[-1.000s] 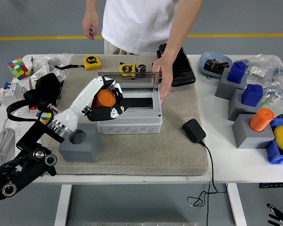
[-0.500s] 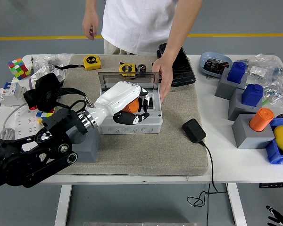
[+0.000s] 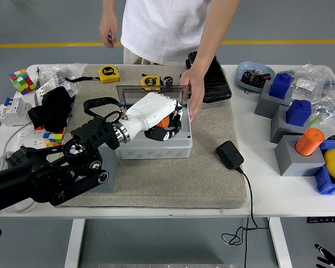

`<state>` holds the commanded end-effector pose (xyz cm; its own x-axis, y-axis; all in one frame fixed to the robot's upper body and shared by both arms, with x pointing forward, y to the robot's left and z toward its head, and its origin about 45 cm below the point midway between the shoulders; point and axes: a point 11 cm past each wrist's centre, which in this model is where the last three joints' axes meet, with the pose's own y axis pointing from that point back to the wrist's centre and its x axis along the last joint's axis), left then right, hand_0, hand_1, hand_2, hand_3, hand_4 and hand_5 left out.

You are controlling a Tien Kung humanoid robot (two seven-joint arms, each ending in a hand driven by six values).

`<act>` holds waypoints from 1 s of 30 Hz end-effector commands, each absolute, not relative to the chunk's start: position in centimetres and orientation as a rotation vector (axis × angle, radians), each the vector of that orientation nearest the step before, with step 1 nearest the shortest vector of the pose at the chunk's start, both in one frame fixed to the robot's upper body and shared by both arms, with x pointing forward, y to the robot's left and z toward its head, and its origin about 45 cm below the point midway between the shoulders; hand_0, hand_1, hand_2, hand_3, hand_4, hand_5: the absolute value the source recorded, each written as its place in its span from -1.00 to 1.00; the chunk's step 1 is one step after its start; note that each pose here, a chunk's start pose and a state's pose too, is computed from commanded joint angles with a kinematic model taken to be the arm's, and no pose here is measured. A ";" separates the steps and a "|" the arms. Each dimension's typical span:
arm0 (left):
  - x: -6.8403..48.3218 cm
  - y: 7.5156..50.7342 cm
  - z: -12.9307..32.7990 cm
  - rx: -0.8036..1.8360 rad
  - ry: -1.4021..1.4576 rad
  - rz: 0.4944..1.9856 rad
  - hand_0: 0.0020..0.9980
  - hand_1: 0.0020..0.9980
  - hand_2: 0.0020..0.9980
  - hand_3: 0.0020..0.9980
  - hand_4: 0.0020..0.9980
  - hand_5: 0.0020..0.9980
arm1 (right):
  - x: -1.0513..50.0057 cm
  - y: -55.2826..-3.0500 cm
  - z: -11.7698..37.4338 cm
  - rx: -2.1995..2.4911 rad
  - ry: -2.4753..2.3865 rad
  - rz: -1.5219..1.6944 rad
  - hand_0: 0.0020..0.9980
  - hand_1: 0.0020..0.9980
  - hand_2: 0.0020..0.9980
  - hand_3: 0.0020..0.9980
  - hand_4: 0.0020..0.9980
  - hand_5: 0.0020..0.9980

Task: Fetch the battery,place it into the box,close the lid of the box

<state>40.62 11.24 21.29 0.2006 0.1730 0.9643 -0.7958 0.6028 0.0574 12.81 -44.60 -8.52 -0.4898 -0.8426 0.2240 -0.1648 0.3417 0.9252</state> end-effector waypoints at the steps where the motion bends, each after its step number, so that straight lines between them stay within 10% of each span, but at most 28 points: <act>1: 40.8 11.2 21.3 0.649 -1.180 0.751 -0.71 -0.67 -0.47 -0.29 0.35 -1.00 | 12.8 -44.6 -8.5 0.884 -1.876 -1.177 0.27 0.38 0.34 0.09 0.82 -0.03; 16: 42.1 10.9 20.4 0.710 -1.161 0.759 -0.67 -0.60 -0.42 -0.11 0.35 -1.00 | 13.1 -44.6 -8.4 0.891 -1.879 -1.172 0.27 0.38 0.34 0.09 0.82 -0.03; 17: 42.1 10.9 20.3 0.712 -1.161 0.756 -0.52 -0.25 -0.17 0.06 0.58 -1.00 | 13.1 -44.7 -8.4 0.891 -1.879 -1.172 0.27 0.38 0.34 0.09 0.82 -0.04; 23: 42.0 10.9 20.3 0.712 -1.174 0.753 -0.52 -0.25 -0.17 0.06 0.58 -1.00 | 13.1 -44.6 -8.4 0.891 -1.874 -1.172 0.27 0.38 0.34 0.09 0.82 -0.04; 24: 42.0 10.9 20.3 0.710 -1.174 0.753 -0.24 0.02 0.07 0.16 0.93 -1.00 | 13.0 -44.6 -8.4 0.892 -1.873 -1.172 0.27 0.38 0.34 0.09 0.82 -0.03; 29: 41.9 10.9 20.2 0.695 -1.172 0.748 -0.24 0.02 0.07 0.16 0.93 -1.00 | 13.0 -44.5 -8.5 0.892 -1.871 -1.170 0.27 0.38 0.34 0.09 0.82 -0.03; 30: 41.9 10.9 20.2 0.696 -1.169 0.747 0.01 0.31 0.31 0.42 1.00 -1.00 | 13.0 -44.5 -8.5 0.892 -1.870 -1.170 0.27 0.38 0.34 0.09 0.82 -0.03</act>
<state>41.92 10.93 20.17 0.2157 0.1496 0.9649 -0.8124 0.5757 0.0924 12.99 -44.54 -8.49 -0.4813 -0.8473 0.2247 -0.1686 0.3410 0.9248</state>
